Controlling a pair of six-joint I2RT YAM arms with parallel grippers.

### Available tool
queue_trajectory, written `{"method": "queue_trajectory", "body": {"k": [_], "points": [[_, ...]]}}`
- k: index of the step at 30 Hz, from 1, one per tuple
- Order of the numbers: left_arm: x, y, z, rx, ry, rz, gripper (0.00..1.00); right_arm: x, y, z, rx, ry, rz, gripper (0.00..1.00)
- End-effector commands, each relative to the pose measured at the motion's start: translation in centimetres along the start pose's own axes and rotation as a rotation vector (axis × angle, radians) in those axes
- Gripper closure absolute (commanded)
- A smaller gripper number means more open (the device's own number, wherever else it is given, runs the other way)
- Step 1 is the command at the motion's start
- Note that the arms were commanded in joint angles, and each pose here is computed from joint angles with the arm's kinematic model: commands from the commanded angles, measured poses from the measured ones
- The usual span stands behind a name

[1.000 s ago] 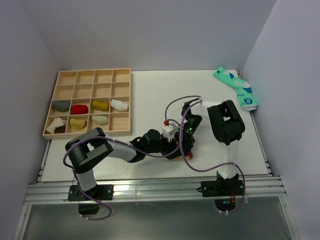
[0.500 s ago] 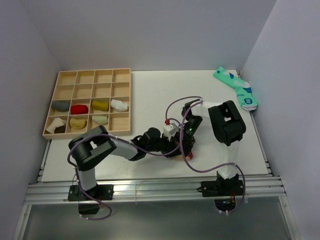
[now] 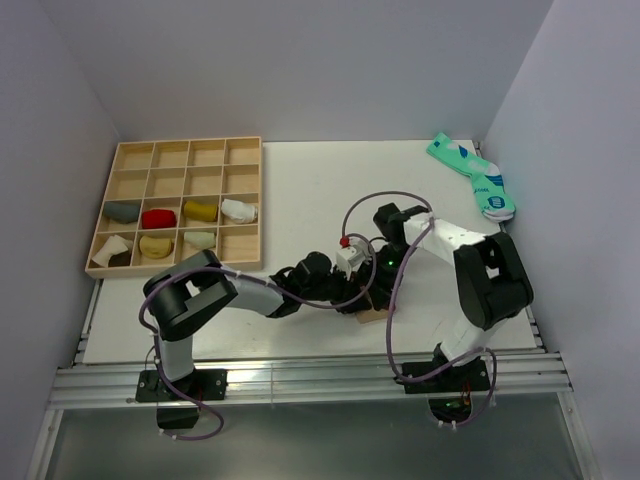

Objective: Roll the socks
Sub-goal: Roll the sock at the center of the board.

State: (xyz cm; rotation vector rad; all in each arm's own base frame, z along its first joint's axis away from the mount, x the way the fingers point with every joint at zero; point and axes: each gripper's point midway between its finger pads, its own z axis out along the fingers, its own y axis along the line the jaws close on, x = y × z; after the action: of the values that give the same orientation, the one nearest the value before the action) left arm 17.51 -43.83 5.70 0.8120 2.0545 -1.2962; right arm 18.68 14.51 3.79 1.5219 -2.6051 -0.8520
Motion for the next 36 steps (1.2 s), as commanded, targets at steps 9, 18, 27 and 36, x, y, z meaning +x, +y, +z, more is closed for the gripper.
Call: {"method": "queue_trajectory", "body": {"k": [9,18,27,36], "points": [[4.9,1.7,-0.4,-0.085,0.193,-0.196,1.00,-2.2,-0.6,-4.9,0.215,-0.244,-0.096,0.30],[6.8,1.8,-0.5,-0.061,0.207,-0.253,1.00,-1.4,-0.8,-4.3,0.187,-0.209,-0.040,0.27],[9.4,2.2,-0.7,-0.067,0.239,-0.340,1.00,-0.7,-0.4,-3.3,0.115,-0.164,0.007,0.28],[11.5,3.5,-1.1,-0.129,0.256,-0.408,1.00,-1.7,-0.4,-2.4,0.012,-0.152,0.112,0.24]]}}
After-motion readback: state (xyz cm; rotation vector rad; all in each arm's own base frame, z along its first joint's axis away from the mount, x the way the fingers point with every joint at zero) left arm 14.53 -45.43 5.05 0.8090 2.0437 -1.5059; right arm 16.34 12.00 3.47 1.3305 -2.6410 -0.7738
